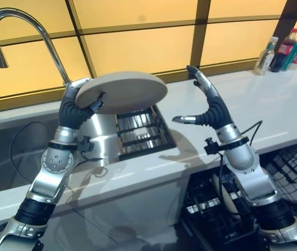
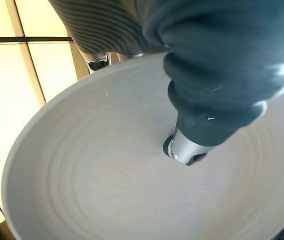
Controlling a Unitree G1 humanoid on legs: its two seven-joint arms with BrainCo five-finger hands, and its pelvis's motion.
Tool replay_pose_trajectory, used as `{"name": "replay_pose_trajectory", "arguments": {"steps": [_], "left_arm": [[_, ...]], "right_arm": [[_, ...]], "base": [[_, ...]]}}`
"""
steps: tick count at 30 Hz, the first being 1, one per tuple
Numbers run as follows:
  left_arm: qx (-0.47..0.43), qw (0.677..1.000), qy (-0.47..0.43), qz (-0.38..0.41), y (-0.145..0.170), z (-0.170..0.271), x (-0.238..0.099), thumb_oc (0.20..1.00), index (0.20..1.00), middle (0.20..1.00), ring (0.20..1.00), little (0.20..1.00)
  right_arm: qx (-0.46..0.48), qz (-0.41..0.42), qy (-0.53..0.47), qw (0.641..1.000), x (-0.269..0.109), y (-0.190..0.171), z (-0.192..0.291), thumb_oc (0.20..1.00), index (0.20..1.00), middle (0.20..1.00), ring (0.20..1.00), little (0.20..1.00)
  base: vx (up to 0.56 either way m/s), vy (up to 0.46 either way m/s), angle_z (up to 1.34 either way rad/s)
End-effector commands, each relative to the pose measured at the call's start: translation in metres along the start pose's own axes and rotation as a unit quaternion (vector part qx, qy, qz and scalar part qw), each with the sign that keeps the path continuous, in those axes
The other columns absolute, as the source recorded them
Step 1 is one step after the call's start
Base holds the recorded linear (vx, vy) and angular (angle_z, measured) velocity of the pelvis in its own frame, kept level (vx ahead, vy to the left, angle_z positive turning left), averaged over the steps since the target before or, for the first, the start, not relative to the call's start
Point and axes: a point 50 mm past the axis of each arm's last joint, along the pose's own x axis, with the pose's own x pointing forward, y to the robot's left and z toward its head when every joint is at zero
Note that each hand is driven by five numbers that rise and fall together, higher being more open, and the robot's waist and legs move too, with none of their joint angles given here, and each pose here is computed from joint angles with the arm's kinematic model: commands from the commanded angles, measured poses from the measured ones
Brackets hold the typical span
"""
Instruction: Pick up plates and place into dishwasher.
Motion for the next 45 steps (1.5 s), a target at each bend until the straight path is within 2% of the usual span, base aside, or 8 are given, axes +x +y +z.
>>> {"name": "replay_pose_trajectory", "arguments": {"steps": [1,12,22,23,24,25,26,45], "left_arm": [[-0.038,0.998,-0.052,-0.008,-0.002,0.018,0.003,0.2,0.2,0.2,0.2,0.2],[-0.106,0.994,-0.016,-0.026,-0.025,0.0,-0.008,0.2,0.2,0.2,0.2,0.2],[-0.114,0.993,-0.006,-0.035,-0.034,-0.003,-0.01,0.2,0.2,0.2,0.2,0.2],[-0.115,0.993,-0.005,-0.035,-0.034,-0.003,-0.011,0.2,0.2,0.2,0.2,0.2],[-0.115,0.993,-0.005,-0.035,-0.034,-0.003,-0.011,0.2,0.2,0.2,0.2,0.2],[-0.117,0.993,-0.005,-0.034,-0.034,-0.003,-0.012,0.2,0.2,0.2,0.2,0.2],[-0.119,0.992,-0.005,-0.034,-0.033,-0.003,-0.012,0.2,0.2,0.2,0.2,0.2],[-0.124,0.991,-0.031,-0.025,-0.031,0.009,-0.002,0.2,0.2,0.2,0.2,0.2]], "right_arm": [[0.056,-0.006,-0.066,0.996,0.013,0.0,0.024,1.0,1.0,1.0,1.0,1.0],[0.139,0.142,-0.078,0.977,0.018,0.038,0.037,1.0,1.0,1.0,1.0,1.0],[0.183,0.154,-0.109,0.965,0.024,0.052,0.05,1.0,1.0,1.0,1.0,1.0],[0.185,0.153,-0.111,0.964,0.024,0.053,0.051,0.906,0.906,0.906,0.906,0.906],[0.187,0.153,-0.111,0.964,0.024,0.053,0.052,0.674,0.674,0.674,0.674,0.674],[0.188,0.153,-0.111,0.964,0.024,0.053,0.052,0.307,0.307,0.307,0.307,0.307],[0.187,0.155,-0.109,0.964,0.023,0.054,0.052,0.2,0.2,0.2,0.2,0.2],[0.137,0.147,-0.053,0.978,0.018,0.046,0.031,0.2,0.2,0.2,0.2,0.2]], "base": [[-0.01,-0.01,0.05],[0.0,0.0,0.0],[0.0,0.0,0.0],[0.0,0.0,0.0],[0.0,0.0,0.0],[0.0,0.0,0.0],[0.0,0.0,0.0],[-0.01,0.005,0.0]]}}
